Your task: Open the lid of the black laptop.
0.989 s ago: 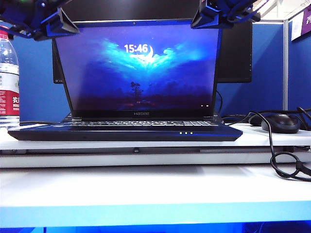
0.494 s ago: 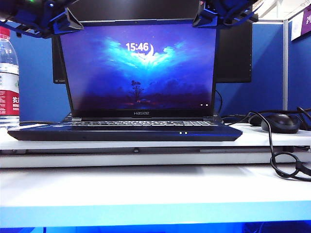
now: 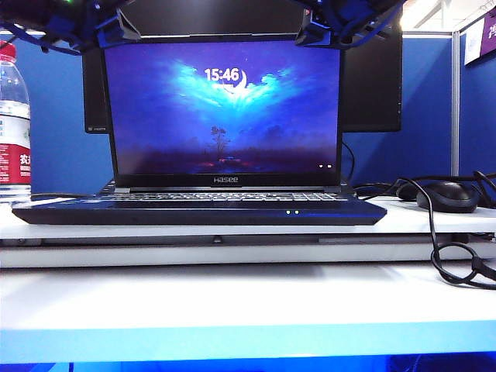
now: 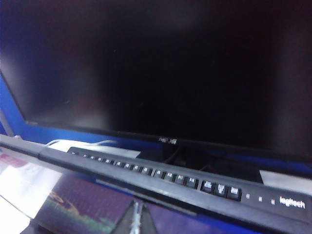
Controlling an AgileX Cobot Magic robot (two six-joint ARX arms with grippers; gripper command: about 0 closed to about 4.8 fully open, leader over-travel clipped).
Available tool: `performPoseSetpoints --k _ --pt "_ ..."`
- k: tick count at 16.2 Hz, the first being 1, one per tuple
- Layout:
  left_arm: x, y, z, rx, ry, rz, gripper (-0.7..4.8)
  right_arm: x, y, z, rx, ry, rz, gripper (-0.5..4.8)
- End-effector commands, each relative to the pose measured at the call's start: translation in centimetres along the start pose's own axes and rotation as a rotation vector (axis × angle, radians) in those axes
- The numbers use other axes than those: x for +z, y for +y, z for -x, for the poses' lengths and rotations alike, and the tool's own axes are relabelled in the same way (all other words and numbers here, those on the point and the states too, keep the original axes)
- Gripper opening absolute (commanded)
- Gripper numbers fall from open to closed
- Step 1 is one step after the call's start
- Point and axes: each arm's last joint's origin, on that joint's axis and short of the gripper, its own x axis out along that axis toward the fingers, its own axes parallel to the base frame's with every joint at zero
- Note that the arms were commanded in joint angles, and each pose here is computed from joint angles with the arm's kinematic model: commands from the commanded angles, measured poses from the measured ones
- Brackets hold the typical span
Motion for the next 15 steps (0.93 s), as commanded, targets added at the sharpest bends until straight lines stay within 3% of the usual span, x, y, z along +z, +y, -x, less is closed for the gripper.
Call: performPoseSetpoints --k 1,7,15 --pt "1.0 0.1 -0.9 -0.007 -0.042 -0.017 0.25 2.1 -0.9 -0.1 -0.021 -0.125 0.007 -0.01" --pt "0.6 0.5 -2.5 -0.028 -0.027 -0.011 0.25 2.6 -3.2 -0.5 -0.050 -0.136 0.011 -0.01" --pt "0.1 0.6 -2.7 -0.040 -0.004 -0.005 0.25 2.5 -3.5 -4.3 -0.016 -0.128 0.013 -0.01"
